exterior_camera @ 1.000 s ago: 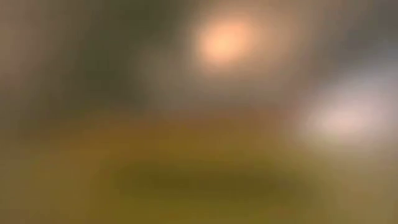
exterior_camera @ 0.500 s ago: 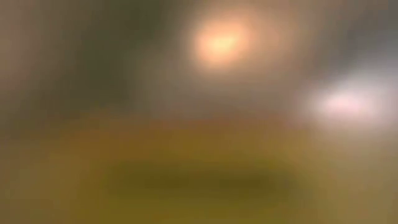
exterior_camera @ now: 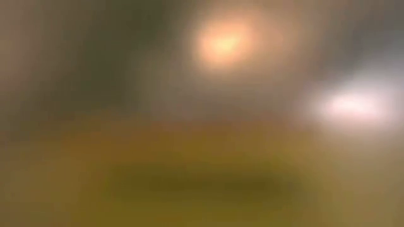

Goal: Pick & place school supplies into a supply box
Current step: Put the orange pencil into the yellow supply box, then put the black pen into the yellow supply box

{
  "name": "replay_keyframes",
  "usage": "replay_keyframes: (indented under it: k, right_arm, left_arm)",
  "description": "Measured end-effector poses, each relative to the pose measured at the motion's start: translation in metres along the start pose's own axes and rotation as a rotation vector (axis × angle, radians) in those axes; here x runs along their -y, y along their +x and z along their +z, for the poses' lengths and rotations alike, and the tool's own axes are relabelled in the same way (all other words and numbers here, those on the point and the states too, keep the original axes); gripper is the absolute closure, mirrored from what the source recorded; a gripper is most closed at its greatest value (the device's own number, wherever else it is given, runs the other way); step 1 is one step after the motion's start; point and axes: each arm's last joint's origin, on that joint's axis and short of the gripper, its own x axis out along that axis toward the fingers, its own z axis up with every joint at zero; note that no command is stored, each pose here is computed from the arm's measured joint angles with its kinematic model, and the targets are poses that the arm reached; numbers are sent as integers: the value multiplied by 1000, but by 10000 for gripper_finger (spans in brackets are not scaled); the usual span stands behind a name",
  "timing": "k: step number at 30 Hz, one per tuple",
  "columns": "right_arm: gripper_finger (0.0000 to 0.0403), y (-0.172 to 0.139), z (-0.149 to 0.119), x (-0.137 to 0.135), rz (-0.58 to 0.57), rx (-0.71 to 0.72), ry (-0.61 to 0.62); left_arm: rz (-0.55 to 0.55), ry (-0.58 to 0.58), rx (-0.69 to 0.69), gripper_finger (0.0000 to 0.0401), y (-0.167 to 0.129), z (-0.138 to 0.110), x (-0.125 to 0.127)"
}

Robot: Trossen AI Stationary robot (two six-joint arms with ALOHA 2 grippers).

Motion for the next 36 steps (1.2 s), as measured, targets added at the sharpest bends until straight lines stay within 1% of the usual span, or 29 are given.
replay_keyframes:
  k: [5, 10, 11, 14, 16, 19, 21, 23, 24, 26, 28, 31, 33, 36]
  right_arm:
    - [289, 0, 0, 0, 0, 0, 0]
    - [289, 0, 0, 0, 0, 0, 0]
    - [289, 0, 0, 0, 0, 0, 0]
    - [289, 0, 0, 0, 0, 0, 0]
    - [289, 0, 0, 0, 0, 0, 0]
    - [289, 0, 0, 0, 1, -1, 6]
    - [289, 0, 0, 0, 1, 1, 7]
    - [289, 0, 1, 0, 6, 7, 12]
    - [289, 0, 1, -1, 18, 11, 24]
    - [289, 0, 3, -2, 47, 20, 36]
    - [289, 0, 3, -3, 68, 21, 38]
    - [289, 0, 3, -3, 81, 11, 39]
    - [289, 0, 3, -3, 77, -2, 42]
    - [289, -2, 8, -5, 38, -102, 90]
  left_arm:
    - [0, -38, 0, 359, 0, 0, 0]
    - [-2, -36, 0, 324, 0, 0, -1]
    - [-12, -28, -7, 316, -1, 1, -1]
    - [-94, -15, -62, 300, -11, 1, -4]
    - [-111, -3, -36, 293, -25, 1, -3]
    - [-67, 96, 79, 288, -55, -1, -1]
    - [27, 187, 192, 287, -78, -5, 1]
    - [155, 263, 330, 287, -101, -13, 3]
    - [213, 294, 391, 287, -112, -18, 4]
    - [285, 331, 509, 286, -128, -30, 2]
    - [295, 345, 607, 283, -139, -42, -4]
    - [248, 348, 722, 280, -143, -58, -23]
    - [219, 345, 782, 278, -138, -70, -38]
    - [197, 352, 889, 279, -129, -88, -60]
